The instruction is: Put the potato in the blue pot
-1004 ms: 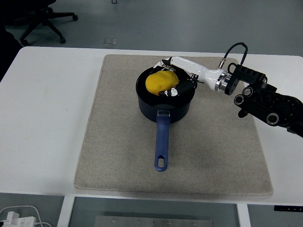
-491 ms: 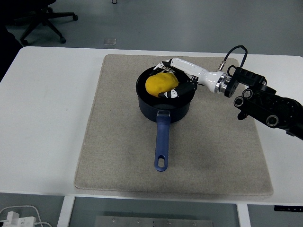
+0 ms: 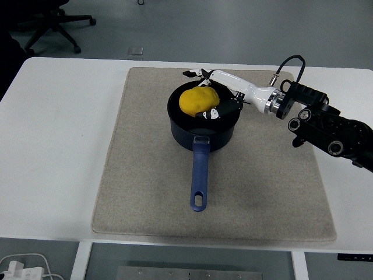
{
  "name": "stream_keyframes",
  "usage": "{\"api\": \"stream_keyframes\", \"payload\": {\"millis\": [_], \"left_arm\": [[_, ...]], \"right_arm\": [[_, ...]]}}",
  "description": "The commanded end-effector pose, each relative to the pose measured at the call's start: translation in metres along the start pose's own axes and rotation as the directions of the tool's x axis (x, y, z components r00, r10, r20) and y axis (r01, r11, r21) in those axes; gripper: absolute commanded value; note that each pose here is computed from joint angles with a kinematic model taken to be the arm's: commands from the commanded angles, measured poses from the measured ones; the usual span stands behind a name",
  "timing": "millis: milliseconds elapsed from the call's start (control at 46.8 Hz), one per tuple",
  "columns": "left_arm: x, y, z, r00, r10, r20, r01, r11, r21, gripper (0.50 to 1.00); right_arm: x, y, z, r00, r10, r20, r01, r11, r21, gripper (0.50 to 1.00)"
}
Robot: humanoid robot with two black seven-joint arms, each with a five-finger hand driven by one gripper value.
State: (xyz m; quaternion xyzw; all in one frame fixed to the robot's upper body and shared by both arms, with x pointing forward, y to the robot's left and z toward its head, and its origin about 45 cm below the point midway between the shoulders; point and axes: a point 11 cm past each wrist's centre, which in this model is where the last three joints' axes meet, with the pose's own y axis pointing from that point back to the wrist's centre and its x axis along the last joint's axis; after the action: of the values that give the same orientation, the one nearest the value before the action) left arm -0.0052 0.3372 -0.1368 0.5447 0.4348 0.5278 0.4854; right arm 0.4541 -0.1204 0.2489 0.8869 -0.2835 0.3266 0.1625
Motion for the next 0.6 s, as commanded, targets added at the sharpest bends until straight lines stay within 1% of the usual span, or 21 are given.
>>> {"api": "stream_keyframes", "payload": {"millis": [0,192,363,427,577], "left_arm": [[0.000,0.000,0.000,1.000,0.000,0.000,0.000,1.000,0.000,0.996],[0.000,0.000,0.000,1.000,0.000,0.000,0.000,1.000,0.000,0.996],[0.000,0.000,0.000,1.000,-0.001,0.000,0.001,1.000,0.000,0.996],[0.000,0.000,0.000,1.000,-0.001,0.000,0.001,1.000,0.000,0.996],[0.000,0.000,0.000,1.000,-0.001,0.003,0.001,1.000,0.000,0.996]], "right_arm": [[0.001,0.000,-0.001,1.000,0.001,-0.001,-0.001,1.000,0.001,0.928],[0.001,-0.001,-0.001,1.000,0.000,0.001,0.000,1.000,0.002,0.928],[0.007,-0.001,-0.005,1.000,0.005,-0.005,-0.005,1.000,0.008,0.928],[0.013,-0.003,-0.009,1.000,0.008,-0.017,-0.008,1.000,0.016,0.928],[0.019,-0.002,-0.010,1.000,0.012,-0.025,-0.011,1.000,0.011,0.928]]}}
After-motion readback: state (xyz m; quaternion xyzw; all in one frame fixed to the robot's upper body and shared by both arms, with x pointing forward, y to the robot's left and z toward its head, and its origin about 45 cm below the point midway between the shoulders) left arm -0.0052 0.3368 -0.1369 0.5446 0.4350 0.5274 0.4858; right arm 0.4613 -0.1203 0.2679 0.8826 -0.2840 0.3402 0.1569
